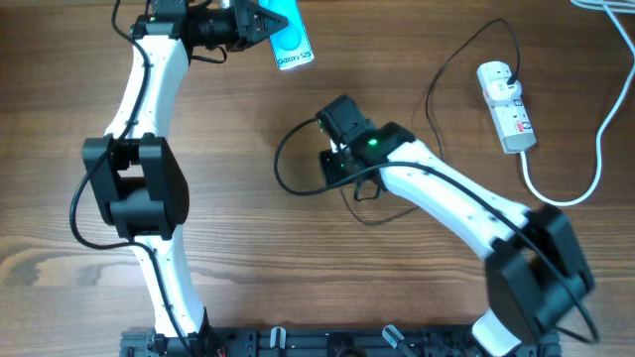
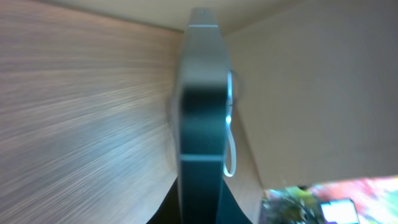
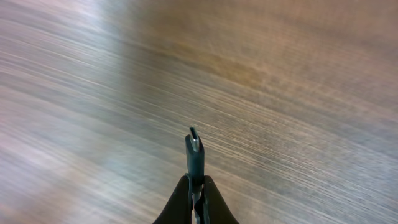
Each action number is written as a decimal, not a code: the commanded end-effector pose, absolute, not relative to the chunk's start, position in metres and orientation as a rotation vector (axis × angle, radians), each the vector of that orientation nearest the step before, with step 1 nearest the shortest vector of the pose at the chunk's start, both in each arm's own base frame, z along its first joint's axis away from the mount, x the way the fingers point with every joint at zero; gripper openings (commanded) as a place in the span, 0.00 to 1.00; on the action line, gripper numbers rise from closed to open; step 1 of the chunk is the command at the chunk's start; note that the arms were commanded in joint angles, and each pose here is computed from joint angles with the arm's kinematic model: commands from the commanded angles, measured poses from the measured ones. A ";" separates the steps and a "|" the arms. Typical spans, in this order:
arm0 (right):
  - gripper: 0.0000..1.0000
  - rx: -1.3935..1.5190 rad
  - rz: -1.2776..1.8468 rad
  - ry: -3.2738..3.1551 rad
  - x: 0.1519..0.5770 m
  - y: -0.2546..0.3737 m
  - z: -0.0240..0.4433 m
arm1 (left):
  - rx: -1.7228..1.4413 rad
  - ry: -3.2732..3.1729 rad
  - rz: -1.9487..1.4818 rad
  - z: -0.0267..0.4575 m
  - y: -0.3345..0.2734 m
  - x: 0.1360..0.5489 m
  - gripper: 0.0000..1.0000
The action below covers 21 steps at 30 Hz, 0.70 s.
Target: Plug charger to phone and switch on socket
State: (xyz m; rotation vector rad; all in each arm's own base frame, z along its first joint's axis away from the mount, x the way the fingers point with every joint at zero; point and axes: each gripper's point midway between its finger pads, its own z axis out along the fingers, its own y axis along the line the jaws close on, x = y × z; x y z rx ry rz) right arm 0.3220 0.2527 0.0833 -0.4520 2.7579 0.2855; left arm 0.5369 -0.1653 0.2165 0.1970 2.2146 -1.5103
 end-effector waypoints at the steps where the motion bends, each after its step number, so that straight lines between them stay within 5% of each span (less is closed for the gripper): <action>1: 0.04 -0.441 0.440 2.610 0.323 0.263 0.149 | 0.316 2.091 -1.712 0.263 -0.177 0.517 0.04; 15: 0.04 -0.498 0.616 2.455 0.326 0.285 0.191 | 0.540 2.011 -1.688 0.265 -0.210 0.501 0.04; 16: 0.06 -0.493 0.609 2.455 0.327 0.283 0.191 | 0.532 2.018 -1.672 0.263 -0.210 0.503 0.04; 19: 0.33 -0.375 0.467 2.470 0.341 0.262 0.186 | 0.383 2.131 -1.476 0.241 -0.193 0.527 0.04; 21: 0.39 -0.293 0.444 2.510 0.342 0.250 0.181 | 0.252 2.228 -1.337 0.220 -0.173 0.540 0.04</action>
